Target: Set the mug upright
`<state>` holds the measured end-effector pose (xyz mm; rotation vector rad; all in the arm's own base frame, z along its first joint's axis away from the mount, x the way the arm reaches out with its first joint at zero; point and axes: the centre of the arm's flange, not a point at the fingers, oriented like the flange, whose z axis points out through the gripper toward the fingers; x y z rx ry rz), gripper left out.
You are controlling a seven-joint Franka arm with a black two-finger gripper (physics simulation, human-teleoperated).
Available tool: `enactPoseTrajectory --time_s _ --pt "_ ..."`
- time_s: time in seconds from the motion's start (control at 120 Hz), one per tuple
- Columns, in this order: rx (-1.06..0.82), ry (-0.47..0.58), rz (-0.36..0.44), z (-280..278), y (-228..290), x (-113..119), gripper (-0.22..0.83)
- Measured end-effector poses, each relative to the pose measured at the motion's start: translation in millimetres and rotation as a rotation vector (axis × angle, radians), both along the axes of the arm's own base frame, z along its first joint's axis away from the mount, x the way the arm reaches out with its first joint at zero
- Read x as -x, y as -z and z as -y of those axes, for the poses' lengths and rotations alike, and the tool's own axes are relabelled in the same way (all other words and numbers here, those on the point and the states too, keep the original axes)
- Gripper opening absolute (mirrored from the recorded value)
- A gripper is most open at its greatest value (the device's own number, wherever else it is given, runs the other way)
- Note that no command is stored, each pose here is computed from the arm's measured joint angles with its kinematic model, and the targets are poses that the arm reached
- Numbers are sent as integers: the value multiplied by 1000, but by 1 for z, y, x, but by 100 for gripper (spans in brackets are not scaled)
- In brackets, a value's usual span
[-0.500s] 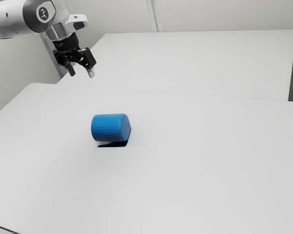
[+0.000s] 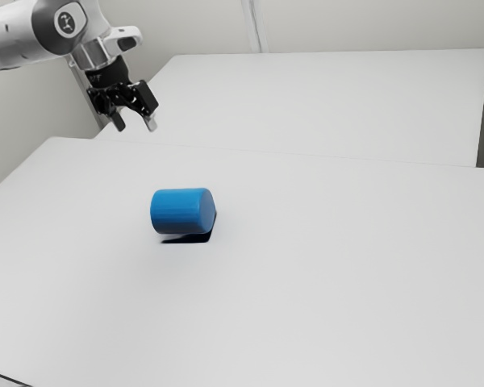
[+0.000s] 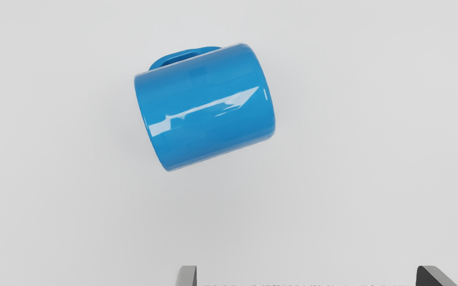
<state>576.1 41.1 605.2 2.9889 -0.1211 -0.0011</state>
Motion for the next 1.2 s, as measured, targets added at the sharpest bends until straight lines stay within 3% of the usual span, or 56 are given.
enactPoseTrajectory --time_s 0.225,0.425,0.625,0.833,0.933,1.2 --pt "311 -169 -24 -117 49 19 62" --pt "562 -199 -69 -153 155 -9 61" --pt "725 -218 -44 -183 232 -21 61" --pt "878 -219 0 -183 300 -29 62" --pt "980 -235 3 -171 321 -15 61" --pt "1129 -169 32 -152 323 -4 59"
